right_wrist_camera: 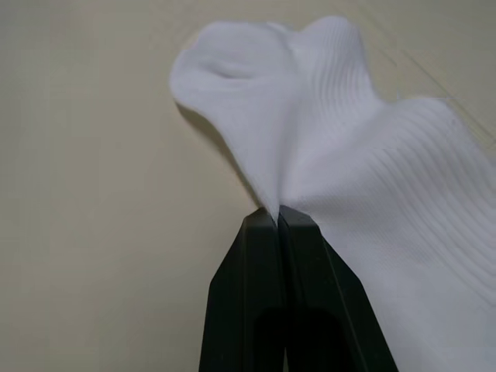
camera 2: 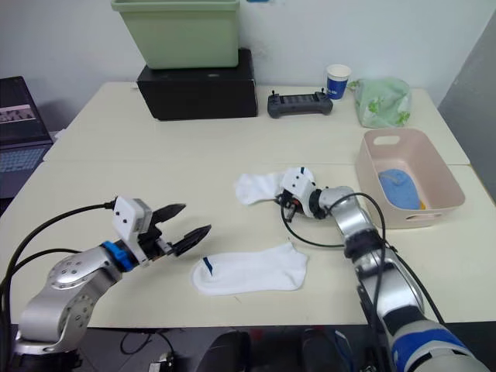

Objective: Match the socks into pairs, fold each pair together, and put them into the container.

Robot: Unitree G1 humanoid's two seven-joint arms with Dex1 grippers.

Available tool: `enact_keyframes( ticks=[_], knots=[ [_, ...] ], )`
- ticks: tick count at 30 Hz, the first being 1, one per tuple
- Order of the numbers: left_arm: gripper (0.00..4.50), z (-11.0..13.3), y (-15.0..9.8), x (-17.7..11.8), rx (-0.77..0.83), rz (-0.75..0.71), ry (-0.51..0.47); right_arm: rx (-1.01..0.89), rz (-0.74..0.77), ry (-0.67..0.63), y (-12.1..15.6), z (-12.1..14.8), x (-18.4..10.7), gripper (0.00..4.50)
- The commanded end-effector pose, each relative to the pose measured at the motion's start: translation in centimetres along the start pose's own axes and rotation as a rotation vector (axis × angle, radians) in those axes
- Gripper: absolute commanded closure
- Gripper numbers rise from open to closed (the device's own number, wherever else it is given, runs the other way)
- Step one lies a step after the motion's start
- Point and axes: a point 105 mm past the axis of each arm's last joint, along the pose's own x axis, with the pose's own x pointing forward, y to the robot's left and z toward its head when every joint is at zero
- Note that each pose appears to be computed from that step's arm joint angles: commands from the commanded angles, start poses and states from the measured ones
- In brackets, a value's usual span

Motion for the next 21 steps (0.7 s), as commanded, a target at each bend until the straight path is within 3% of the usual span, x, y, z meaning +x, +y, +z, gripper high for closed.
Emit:
enact_keyframes(
  ticks=[1,6,9,16,19,21],
  knots=[
    [0.0,0.8,0.3,-1.2,-0.027,-0.031,0.016,0.004,0.114,-0.023,3.8,1.5,-0.2,4.49],
    [0.0,1.1,1.0,-1.2,-0.013,-0.028,0.025,0.009,0.128,-0.021,6.0,2.4,-1.1,4.49],
    [0.0,1.0,1.2,-0.6,-0.001,-0.027,0.034,0.011,0.097,-0.029,5.9,2.4,-1.5,3.84],
    [0.0,0.4,1.6,1.7,0.046,-0.021,0.042,0.073,0.016,-0.106,4.3,3.8,-5.0,1.48],
    [0.0,1.1,2.4,3.5,0.096,-0.021,0.027,0.242,-0.145,-0.194,1.9,4.2,-6.7,1.48],
    [0.0,1.4,3.1,5.0,0.121,-0.013,0.026,0.297,-0.298,-0.148,0.0,2.0,-7.5,1.48]
  ],
)
